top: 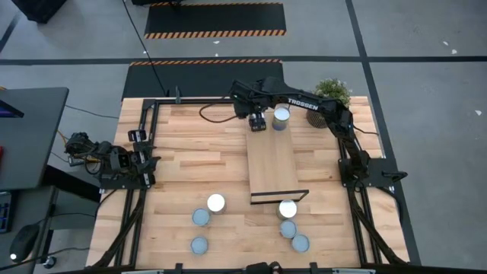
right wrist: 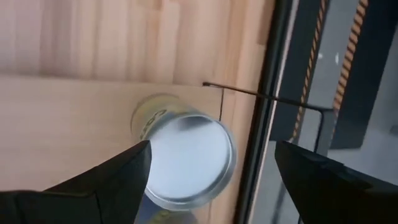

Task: Pick and place cans onto a shelf
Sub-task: Put the canned carrots on the shelf

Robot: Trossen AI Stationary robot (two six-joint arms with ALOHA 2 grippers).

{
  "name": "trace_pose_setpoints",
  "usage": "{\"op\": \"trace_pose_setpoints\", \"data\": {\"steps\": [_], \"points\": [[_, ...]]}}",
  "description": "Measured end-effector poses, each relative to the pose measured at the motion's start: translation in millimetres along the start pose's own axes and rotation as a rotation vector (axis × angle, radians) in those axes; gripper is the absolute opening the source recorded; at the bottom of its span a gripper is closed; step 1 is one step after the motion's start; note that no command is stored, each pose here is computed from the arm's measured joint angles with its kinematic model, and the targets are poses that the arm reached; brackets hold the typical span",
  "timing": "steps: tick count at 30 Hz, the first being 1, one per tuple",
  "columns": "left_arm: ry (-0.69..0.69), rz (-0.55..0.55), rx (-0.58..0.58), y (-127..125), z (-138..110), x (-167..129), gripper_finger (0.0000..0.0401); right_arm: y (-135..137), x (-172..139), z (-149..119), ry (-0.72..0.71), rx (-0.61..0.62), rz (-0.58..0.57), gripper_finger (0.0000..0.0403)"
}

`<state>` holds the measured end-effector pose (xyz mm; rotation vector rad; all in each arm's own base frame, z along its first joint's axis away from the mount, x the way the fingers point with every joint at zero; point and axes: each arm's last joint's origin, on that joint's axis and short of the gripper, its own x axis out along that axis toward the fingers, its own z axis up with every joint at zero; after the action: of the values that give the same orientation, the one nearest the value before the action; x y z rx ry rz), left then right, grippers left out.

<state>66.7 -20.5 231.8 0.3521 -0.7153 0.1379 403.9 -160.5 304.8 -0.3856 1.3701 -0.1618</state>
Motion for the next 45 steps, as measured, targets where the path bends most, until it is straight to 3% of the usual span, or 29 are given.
{"op": "trace_pose_setpoints", "data": {"steps": [8, 12, 17, 21, 24, 30, 45], "points": [[0.000, 0.000, 0.000, 0.0, 0.0, 0.0, 0.0149, 3.5, -0.8, -7.3, 0.114, -0.238, -0.016, 0.0349], [0.000, 0.000, 0.000, 0.0, 0.0, 0.0, 0.0149, 13.1, -4.3, -4.3, 0.168, -0.285, -0.058, 0.0349], [0.000, 0.000, 0.001, 0.0, 0.0, 0.0, 0.0149, 40.8, -12.2, 9.4, 0.136, -0.386, -0.024, 0.0355], [0.000, 0.000, 0.001, 0.0, 0.0, 0.0, 0.0149, 57.9, -16.9, 17.9, 0.090, -0.523, 0.018, 0.0382], [0.000, 0.000, 0.000, 0.0, 0.0, 0.0, 0.0149, 64.4, -13.6, 19.4, 0.072, -0.633, 0.056, 0.0397], [0.000, 0.000, 0.000, 0.0, 0.0, 0.0, 0.0149, 66.3, -1.0, 21.1, 0.051, -0.802, 0.064, 0.0382], [0.000, 0.000, 0.000, 0.0, 0.0, 0.0, 0.0149, 29.9, 20.0, 5.7, 0.052, -0.832, 0.053, 0.0380]]}}
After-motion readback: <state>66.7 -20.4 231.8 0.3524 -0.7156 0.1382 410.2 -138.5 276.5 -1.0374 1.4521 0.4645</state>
